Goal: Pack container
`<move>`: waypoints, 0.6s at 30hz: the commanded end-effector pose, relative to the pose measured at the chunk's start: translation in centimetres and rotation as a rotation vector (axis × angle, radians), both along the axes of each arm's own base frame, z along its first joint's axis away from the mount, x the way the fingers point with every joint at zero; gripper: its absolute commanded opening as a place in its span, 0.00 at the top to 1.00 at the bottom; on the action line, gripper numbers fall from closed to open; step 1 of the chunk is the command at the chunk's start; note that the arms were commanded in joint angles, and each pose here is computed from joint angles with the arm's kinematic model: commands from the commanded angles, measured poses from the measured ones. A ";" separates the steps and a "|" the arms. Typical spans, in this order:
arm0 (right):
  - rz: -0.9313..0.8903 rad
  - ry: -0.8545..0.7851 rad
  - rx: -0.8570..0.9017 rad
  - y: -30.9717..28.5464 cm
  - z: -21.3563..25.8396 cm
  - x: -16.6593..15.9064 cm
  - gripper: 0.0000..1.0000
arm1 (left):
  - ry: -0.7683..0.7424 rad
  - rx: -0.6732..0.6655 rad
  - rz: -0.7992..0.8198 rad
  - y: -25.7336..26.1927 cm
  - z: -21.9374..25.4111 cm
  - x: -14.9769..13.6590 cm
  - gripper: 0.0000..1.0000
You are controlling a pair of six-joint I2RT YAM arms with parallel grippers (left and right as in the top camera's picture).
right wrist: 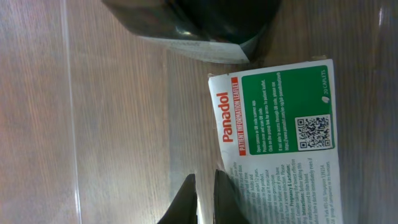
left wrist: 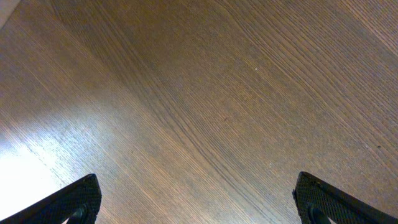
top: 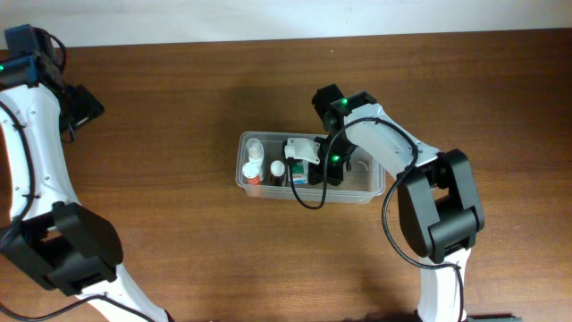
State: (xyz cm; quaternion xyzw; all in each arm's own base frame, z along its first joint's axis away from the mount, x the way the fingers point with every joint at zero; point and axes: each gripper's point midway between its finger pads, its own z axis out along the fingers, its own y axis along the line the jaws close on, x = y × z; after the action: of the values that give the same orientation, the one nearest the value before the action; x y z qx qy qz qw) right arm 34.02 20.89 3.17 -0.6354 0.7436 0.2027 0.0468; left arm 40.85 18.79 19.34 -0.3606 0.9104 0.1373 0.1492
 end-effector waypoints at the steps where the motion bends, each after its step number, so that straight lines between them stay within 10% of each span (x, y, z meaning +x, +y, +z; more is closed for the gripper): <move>1: 0.011 0.006 0.000 0.1 -0.6 -0.2 0.96 | -0.004 0.007 0.002 0.2 0.2 0.2 0.01; 18: -0.063 -0.042 -0.021 0.1 -0.9 1.5 0.87 | -0.004 0.007 0.002 0.2 0.2 0.2 0.01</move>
State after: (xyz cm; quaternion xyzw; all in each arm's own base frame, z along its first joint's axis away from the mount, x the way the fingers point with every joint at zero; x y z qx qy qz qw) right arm 35.68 21.30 3.03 -0.6205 0.7582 0.1864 0.0731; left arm 40.85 18.79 19.34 -0.3606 0.9104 0.1373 0.1492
